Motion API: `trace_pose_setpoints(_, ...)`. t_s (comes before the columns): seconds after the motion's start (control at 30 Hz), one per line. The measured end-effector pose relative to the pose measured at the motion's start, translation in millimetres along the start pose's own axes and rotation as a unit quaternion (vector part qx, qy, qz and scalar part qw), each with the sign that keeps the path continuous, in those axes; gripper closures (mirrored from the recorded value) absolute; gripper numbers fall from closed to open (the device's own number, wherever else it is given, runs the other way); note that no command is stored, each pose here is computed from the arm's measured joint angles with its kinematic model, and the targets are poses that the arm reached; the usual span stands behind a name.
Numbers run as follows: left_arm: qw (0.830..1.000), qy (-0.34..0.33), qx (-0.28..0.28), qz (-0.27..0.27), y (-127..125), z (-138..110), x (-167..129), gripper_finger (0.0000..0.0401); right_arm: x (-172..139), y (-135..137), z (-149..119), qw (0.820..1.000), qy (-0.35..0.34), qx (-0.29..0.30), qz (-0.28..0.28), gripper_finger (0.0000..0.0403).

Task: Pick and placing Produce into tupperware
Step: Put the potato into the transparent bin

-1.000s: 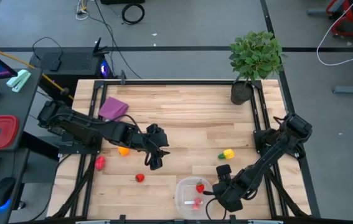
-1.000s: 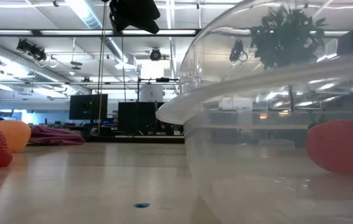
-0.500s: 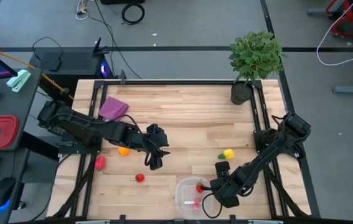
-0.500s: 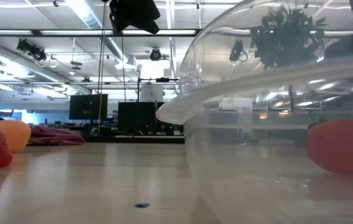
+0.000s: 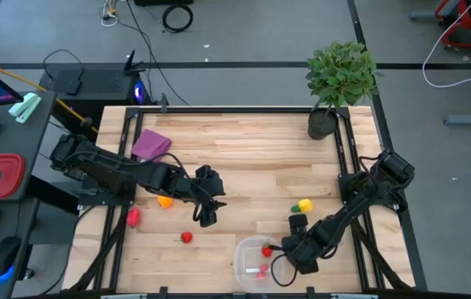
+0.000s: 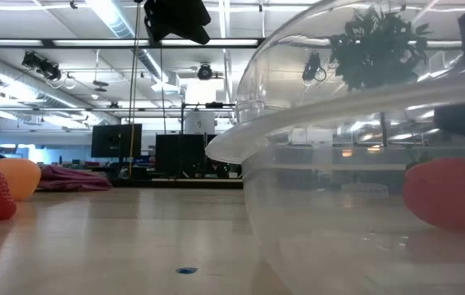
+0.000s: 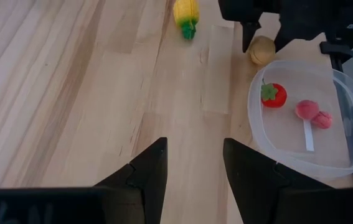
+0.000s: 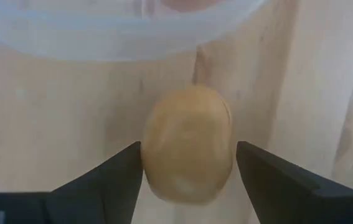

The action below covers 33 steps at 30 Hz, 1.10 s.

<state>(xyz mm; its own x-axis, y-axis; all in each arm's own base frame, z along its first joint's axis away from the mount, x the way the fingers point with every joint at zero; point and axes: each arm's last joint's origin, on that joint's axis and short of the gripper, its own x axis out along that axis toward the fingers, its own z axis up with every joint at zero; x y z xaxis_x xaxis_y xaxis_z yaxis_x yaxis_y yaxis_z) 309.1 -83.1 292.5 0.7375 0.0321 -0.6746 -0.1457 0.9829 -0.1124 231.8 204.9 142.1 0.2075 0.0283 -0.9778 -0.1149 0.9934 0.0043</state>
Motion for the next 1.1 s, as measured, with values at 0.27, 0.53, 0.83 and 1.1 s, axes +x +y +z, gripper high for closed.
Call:
trace_pose_setpoints(0.27, 1.0, 0.0, 0.0, 0.0, 0.0, 0.1, -0.1, 0.0239, 2.4, -4.0, 1.9, 1.0, -0.004, 0.028, 0.001, 0.016)
trace_pose_setpoints(0.53, 1.0, 0.0, 0.0, 0.0, 0.1, -0.1, 0.0, 0.0239, 2.4, -4.0, 1.9, 0.999, -0.004, 0.034, 0.001, 0.0208)
trace_pose_setpoints(0.83, 1.0, 0.0, 0.0, 0.0, 0.1, -0.1, 0.0, 0.0239, -6.2, -2.6, 6.0, 0.999, -0.005, 0.035, 0.0, 0.0219)
trace_pose_setpoints(1.1, 1.0, 0.0, 0.0, 0.0, 0.0, 0.0, 0.0, 0.0239, -37.0, -5.4, 8.3, 0.996, -0.047, 0.067, 0.031, 0.0272)
